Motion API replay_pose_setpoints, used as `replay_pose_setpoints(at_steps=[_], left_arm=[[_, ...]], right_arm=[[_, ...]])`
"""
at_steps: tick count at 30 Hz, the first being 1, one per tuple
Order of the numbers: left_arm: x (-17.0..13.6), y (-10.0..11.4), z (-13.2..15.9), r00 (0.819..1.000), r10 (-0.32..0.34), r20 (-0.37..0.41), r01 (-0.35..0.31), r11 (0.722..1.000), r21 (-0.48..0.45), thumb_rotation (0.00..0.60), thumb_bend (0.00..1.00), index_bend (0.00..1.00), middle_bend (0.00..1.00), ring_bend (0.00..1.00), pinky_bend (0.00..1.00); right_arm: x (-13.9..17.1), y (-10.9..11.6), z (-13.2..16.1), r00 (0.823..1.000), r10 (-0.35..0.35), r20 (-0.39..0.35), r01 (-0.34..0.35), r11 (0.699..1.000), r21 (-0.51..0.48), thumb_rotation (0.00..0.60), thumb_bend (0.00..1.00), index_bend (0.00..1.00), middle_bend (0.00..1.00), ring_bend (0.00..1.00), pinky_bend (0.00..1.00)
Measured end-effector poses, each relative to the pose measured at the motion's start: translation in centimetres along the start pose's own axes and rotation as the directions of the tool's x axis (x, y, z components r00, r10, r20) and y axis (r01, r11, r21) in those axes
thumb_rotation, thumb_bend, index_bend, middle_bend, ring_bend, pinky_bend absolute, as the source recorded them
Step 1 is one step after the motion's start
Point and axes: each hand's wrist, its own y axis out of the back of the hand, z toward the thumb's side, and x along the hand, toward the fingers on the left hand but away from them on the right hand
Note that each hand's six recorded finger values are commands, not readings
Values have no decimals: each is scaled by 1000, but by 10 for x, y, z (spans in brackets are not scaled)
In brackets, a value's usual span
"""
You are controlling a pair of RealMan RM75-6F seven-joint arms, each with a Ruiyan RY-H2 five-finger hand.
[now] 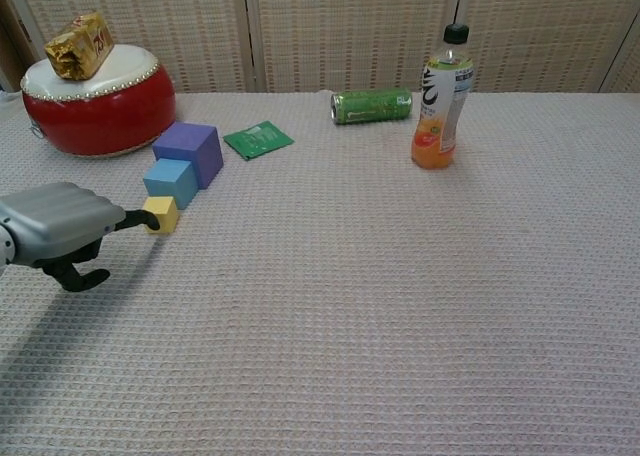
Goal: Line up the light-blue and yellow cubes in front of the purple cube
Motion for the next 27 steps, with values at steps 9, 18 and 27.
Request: replay_pose_setpoints(at_steps=[9,18,27], left_arm=[[3,1,1,1000,8,-1,-8,1000,-8,600,443,130,1000,1000,1000],[8,2,-7,1000,6,-24,-6,1000,-20,600,443,130,1000,1000,1000],[13,2,-12,999,-4,-39,3,999,-35,600,443,129,1000,1000,1000]], right_arm=[[0,-1,1,1000,1,-3,-1,1000,-5,500,0,0,0,0,0],[0,-1,0,1000,1,-3,-1,1000,-5,500,0,0,0,0,0],[-1,-1,-1,1000,1,1,-1,1000,-4,500,0,0,0,0,0]])
